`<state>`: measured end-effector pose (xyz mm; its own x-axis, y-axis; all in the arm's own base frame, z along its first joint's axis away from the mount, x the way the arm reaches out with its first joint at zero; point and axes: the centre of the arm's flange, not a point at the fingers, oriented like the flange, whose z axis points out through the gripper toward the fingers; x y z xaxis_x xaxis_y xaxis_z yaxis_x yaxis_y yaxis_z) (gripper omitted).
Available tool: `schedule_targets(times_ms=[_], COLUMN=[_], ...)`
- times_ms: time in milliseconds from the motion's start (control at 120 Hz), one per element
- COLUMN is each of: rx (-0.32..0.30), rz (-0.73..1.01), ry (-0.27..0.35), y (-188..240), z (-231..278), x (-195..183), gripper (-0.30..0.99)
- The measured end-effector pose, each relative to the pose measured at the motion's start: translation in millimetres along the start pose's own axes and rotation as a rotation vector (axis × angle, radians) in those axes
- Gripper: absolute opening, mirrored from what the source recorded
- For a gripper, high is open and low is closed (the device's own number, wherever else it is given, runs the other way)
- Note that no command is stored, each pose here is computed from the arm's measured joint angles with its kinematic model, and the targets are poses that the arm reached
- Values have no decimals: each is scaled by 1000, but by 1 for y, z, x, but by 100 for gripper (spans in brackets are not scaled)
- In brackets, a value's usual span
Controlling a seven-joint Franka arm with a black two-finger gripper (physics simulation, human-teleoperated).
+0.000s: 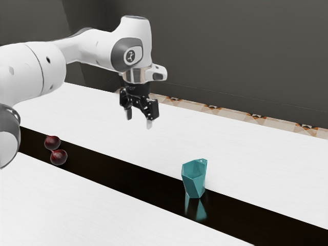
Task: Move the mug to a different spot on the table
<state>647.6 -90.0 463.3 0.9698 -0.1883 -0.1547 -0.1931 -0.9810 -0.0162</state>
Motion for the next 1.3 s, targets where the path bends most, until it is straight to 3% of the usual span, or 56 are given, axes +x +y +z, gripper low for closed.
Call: schedule_targets(times_ms=[133,333,558,817,1300], rx=[-54,-103,-111,-111,-99], rz=[-69,-70,-55,-101,-119], ry=[1,28,22,89,160], y=[-2,52,116,135,169], z=[35,46,68,75,108], x=[15,27,44,54,68], gripper=[69,69,69,69,69])
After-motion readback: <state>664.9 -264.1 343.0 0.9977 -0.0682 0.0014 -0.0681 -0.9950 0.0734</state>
